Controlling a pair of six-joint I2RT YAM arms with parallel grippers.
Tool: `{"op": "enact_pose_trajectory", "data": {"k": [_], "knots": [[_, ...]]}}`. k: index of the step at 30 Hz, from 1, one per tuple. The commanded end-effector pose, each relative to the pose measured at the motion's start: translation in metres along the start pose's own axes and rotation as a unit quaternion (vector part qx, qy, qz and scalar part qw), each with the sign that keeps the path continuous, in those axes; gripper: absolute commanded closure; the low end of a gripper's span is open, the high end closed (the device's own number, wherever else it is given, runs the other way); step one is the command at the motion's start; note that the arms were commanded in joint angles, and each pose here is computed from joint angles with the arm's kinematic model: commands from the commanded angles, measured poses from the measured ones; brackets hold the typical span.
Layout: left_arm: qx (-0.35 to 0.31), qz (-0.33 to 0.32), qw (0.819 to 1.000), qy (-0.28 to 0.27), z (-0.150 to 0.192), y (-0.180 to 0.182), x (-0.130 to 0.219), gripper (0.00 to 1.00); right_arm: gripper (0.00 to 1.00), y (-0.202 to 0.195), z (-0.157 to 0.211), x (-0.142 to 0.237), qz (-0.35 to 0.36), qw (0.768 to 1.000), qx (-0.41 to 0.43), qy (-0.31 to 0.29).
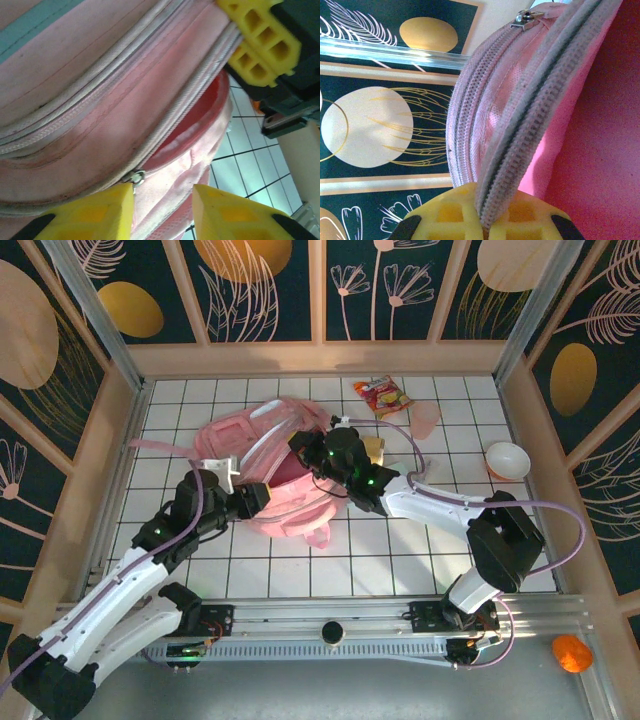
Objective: Pack the student bag
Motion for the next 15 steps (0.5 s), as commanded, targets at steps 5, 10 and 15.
{"op": "enact_pose_trajectory", "data": {"k": [5,10,15], "knots": [[-0.01,-0.069,0.996,0.051,0.013,0.017,-0.008,0.58,1.0,0.044,-0.006,0.01,-0.082,0.996,0.004,-0.022],[-0.007,-0.069,0.995,0.072,0.02,0.02,-0.011,0.6,1.0,0.047,-0.006,0.009,-0.085,0.996,0.004,-0.022],[-0.015,-0.088,0.993,0.08,0.021,0.025,-0.017,0.62,1.0,0.05,-0.005,0.009,-0.089,0.996,0.004,-0.023]]}}
Point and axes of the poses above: each hand's point on the last joint's axis, 136 mm out from that joint toward the fingers, its own x axis back along the fingers, its own y axis along the line the jaws close on, z = x × y, the point moved 9 cm from there along x, back along the fingers, and after that the axes turned 2 degrees about -x, right-handed, at the moved point
